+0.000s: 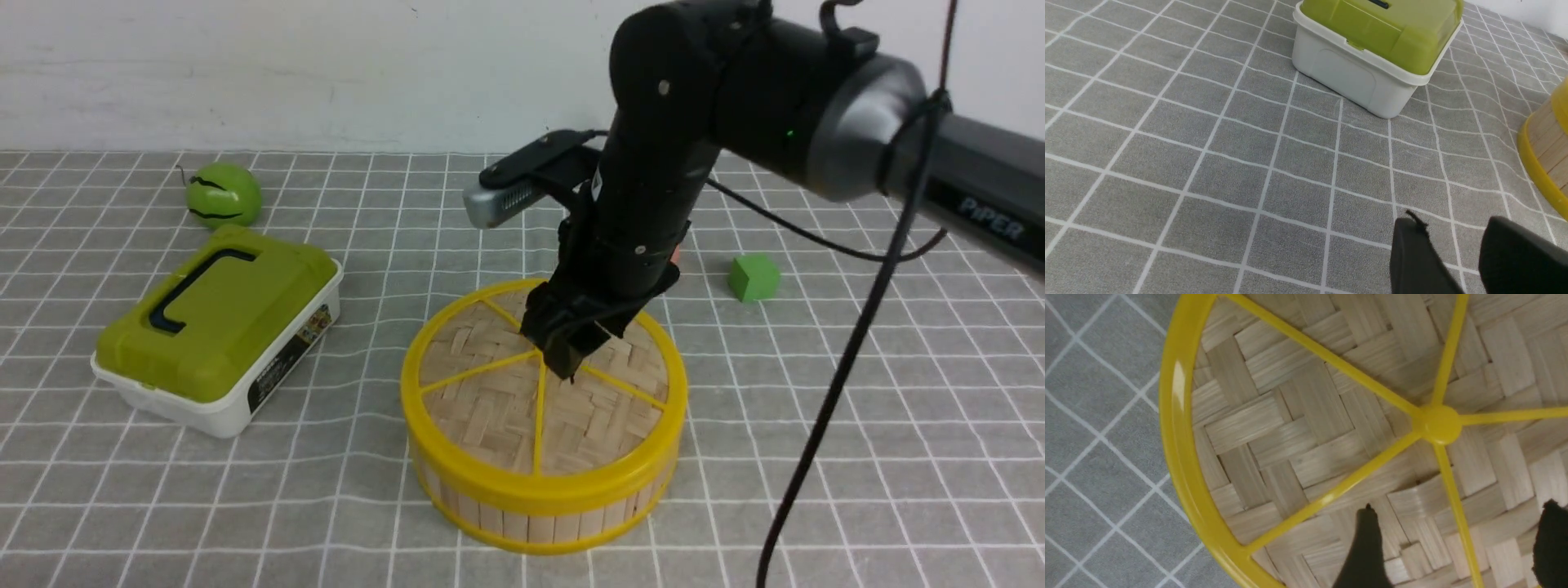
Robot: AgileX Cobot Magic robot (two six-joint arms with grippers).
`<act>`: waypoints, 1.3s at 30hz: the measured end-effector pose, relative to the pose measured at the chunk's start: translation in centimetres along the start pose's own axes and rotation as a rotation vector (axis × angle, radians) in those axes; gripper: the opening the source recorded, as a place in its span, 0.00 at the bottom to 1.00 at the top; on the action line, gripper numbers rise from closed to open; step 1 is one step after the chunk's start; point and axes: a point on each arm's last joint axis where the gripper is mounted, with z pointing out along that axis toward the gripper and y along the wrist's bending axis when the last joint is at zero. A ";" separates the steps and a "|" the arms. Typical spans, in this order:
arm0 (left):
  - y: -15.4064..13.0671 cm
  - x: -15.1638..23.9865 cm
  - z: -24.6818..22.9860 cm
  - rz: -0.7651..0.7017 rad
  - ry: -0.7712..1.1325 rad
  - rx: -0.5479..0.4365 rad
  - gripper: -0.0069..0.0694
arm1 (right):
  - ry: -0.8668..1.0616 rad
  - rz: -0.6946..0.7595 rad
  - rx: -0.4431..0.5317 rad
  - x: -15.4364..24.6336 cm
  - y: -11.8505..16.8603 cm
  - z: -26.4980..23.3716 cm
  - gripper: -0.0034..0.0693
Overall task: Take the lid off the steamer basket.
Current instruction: Use the right arm to lift the lid of the steamer, then use the right arm to place the steamer lid on the table
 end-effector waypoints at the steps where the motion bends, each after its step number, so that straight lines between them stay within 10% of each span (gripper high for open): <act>1: 0.0 0.0 0.0 0.000 0.000 0.000 0.40 | 0.004 0.001 0.000 -0.1 0.0 0.4 0.72; 20: 0.0 0.0 0.0 0.000 0.000 0.000 0.40 | -0.111 0.015 0.010 -1.6 -0.5 3.0 0.51; 28: 0.0 0.0 0.0 0.000 0.000 0.000 0.40 | -0.100 0.023 -0.012 -1.6 -0.3 2.9 0.15; 39: 0.0 0.0 0.0 0.000 0.000 0.000 0.40 | -0.201 -0.034 0.101 -1.2 -0.1 -7.2 0.15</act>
